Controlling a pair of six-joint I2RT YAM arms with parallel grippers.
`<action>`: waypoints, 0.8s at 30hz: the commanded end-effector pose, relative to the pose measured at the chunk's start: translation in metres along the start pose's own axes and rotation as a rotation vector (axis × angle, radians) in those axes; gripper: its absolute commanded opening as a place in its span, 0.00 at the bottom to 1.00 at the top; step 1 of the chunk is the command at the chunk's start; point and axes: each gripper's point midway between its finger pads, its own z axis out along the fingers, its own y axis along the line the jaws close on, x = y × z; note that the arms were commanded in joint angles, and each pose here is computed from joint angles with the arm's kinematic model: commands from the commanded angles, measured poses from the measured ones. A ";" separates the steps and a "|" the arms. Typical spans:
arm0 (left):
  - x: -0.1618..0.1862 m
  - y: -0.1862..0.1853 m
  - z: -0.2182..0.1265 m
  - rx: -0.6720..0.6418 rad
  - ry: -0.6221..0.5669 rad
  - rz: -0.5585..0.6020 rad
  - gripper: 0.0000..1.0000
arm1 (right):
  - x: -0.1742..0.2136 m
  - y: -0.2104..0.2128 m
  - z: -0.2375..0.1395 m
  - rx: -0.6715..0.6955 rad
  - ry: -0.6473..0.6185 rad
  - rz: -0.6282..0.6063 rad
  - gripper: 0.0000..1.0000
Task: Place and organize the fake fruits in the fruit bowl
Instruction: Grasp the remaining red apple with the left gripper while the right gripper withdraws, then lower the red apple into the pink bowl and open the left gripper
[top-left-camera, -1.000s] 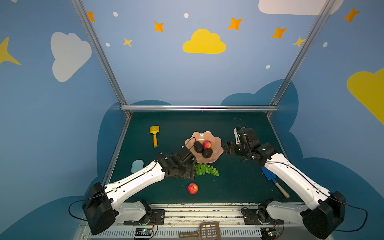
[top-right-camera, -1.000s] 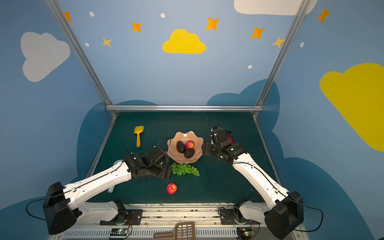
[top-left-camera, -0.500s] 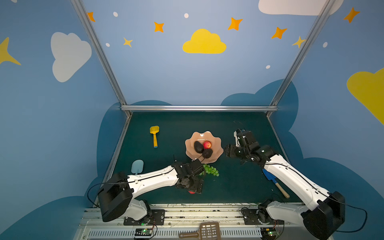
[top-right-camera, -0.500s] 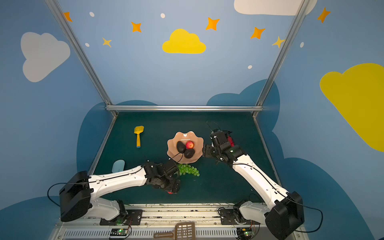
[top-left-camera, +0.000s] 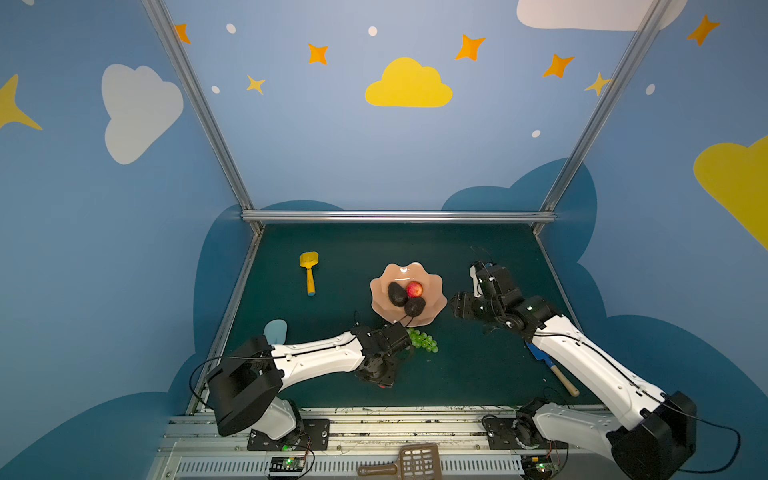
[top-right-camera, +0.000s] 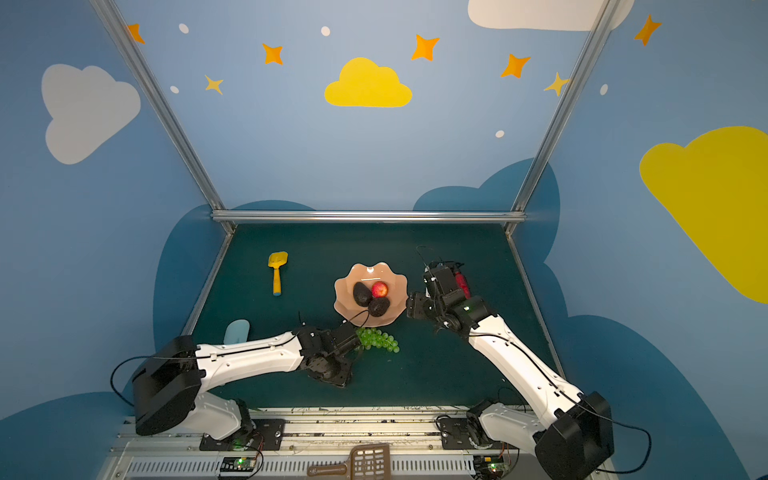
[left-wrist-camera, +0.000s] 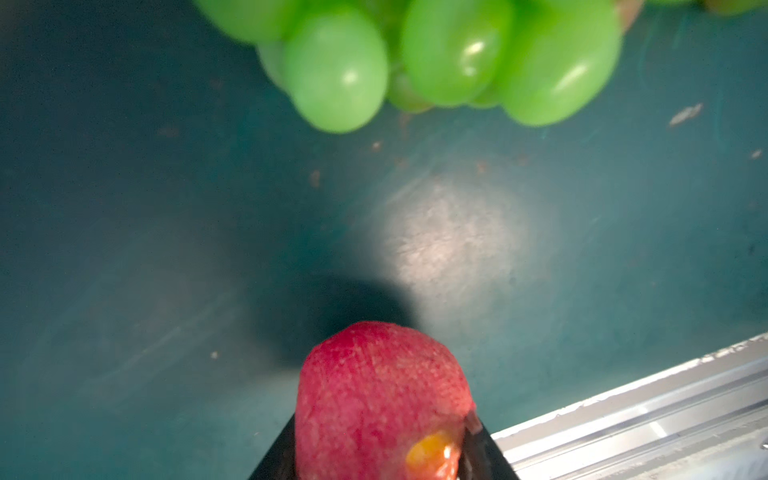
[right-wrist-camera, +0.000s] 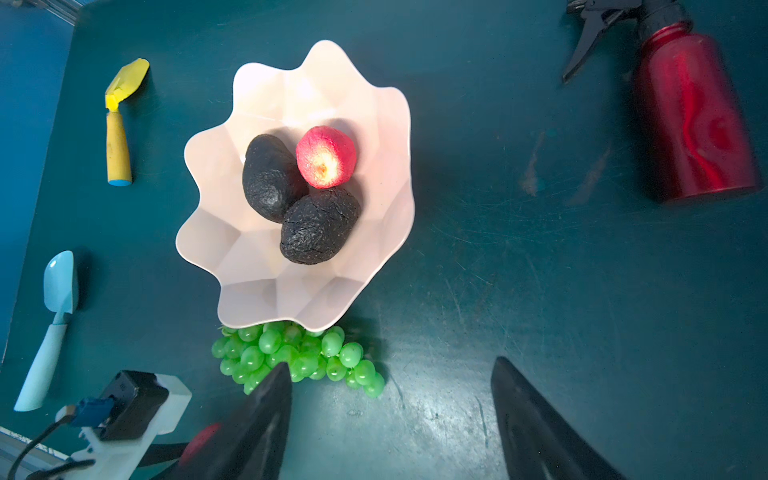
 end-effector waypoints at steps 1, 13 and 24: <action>-0.012 0.014 -0.023 -0.036 -0.045 -0.006 0.47 | 0.002 0.001 0.000 -0.016 0.007 0.010 0.75; -0.138 0.041 -0.118 0.049 -0.396 -0.118 0.54 | 0.084 0.031 -0.004 -0.102 0.226 -0.264 0.77; -0.202 0.021 -0.073 0.070 -0.299 -0.062 0.56 | 0.131 0.043 0.007 -0.170 0.279 -0.345 0.78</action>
